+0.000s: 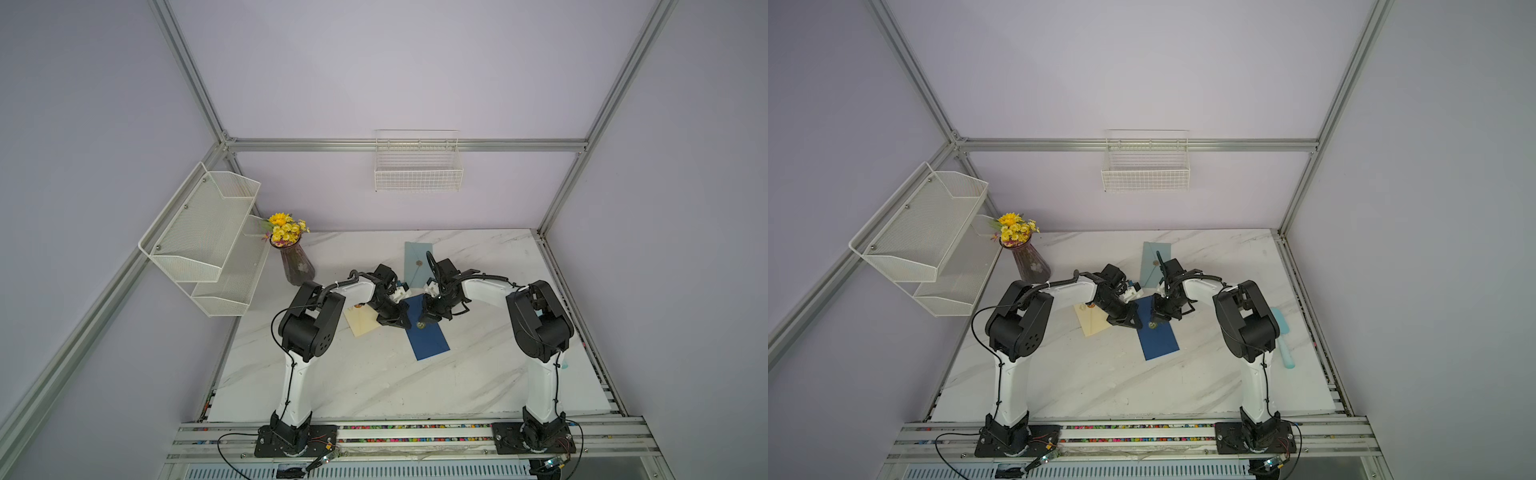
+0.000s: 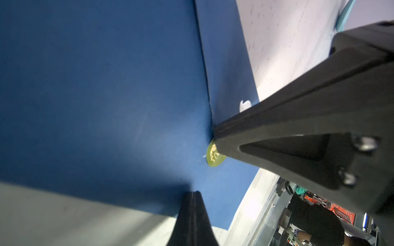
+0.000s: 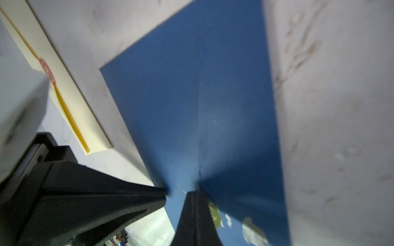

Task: Fold the letter paper in half and place it into the envelope
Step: Fold the envelope flap on the envelope.

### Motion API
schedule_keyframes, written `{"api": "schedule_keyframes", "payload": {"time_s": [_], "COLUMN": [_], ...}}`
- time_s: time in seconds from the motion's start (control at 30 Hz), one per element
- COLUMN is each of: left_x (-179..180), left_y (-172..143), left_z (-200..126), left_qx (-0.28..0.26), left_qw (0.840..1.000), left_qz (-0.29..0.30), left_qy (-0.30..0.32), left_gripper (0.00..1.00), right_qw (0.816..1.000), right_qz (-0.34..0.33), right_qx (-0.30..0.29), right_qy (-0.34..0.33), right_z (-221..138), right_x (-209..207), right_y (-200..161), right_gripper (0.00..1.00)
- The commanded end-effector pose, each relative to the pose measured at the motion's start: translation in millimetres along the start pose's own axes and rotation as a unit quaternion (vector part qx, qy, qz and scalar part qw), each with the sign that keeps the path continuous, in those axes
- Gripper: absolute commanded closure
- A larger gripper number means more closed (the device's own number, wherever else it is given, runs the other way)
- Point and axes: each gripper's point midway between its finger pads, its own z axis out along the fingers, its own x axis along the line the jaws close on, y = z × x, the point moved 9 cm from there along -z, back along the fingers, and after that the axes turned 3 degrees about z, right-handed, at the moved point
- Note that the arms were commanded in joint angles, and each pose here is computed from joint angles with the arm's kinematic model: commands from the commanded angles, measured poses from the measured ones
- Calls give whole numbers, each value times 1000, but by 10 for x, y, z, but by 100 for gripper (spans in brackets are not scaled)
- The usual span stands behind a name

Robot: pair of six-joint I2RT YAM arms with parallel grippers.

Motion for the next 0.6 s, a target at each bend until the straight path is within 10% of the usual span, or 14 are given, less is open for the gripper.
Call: {"api": "schedule_keyframes", "payload": {"time_s": [0.0,0.57], "left_x": [334,215], "left_y": [-138,42], "left_z": [159,33], "left_qx": [33,1], "left_qw": [996,996], "left_qz": [-23,-14], "left_qy": [85,85], "left_gripper": [100,100], "right_qw": [994,996], "right_qz": [32,-5], "right_qx": [52,36], "right_qy": [-88,-84], "right_z": [354,179], "right_x": [-370,-148], "right_y": [-183,-149], "right_gripper": [100,100]}}
